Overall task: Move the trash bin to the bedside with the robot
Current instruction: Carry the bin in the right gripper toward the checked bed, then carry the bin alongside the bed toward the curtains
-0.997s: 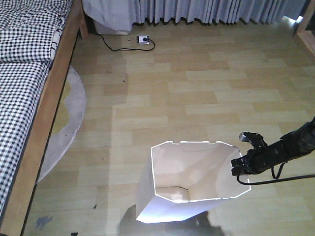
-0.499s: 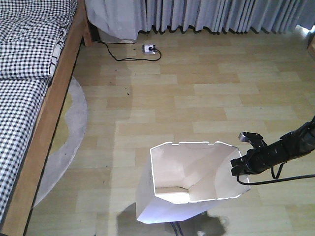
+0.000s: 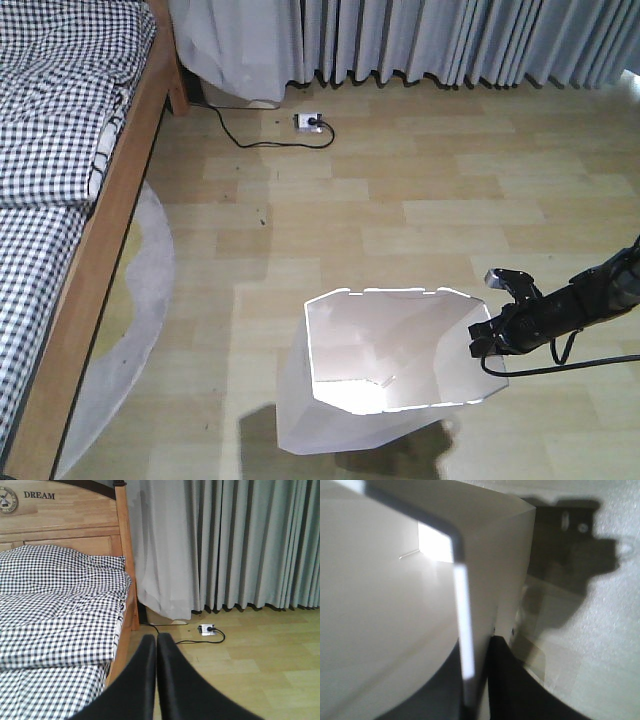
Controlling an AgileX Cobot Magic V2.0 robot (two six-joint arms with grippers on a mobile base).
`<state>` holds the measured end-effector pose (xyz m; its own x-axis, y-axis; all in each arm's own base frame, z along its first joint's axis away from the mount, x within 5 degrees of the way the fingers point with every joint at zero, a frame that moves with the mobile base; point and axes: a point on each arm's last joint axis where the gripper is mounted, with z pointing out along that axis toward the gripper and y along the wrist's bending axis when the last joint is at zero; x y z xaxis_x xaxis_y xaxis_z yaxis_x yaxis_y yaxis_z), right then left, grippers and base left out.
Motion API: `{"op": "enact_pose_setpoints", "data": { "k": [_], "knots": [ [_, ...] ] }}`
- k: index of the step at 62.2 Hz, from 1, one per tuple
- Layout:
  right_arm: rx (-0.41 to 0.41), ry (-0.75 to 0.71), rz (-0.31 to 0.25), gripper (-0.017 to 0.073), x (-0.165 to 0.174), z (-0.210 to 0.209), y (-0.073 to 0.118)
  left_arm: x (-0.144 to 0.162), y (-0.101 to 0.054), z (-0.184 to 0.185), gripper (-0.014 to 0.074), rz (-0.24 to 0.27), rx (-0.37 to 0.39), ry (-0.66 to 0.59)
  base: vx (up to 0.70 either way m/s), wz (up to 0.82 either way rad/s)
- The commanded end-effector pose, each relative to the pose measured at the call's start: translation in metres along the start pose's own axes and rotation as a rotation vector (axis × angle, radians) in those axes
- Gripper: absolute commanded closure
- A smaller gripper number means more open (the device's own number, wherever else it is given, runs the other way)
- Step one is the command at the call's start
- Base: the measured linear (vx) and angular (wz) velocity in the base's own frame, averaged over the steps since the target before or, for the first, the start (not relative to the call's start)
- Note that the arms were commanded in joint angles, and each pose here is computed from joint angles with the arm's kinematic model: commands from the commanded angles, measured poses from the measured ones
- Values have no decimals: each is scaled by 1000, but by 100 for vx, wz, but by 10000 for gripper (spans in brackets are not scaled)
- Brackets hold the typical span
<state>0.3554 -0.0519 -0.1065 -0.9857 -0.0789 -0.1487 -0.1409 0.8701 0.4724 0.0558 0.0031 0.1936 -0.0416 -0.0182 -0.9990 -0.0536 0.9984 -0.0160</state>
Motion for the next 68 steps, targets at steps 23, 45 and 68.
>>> {"op": "enact_pose_setpoints", "data": {
  "k": [23, 45, 68],
  "knots": [
    [-182, -77, -7, 565, -24, -31, 25, -14, -1, -2, 600, -9, 6, -98, 29, 1],
    [-182, -77, -7, 564, -24, -31, 25, -14, -1, -2, 600, -9, 6, -98, 23, 1],
    [-182, -77, -7, 564, -24, -31, 25, -14, -1, -2, 600, -9, 6, -98, 19, 0]
  ]
}}
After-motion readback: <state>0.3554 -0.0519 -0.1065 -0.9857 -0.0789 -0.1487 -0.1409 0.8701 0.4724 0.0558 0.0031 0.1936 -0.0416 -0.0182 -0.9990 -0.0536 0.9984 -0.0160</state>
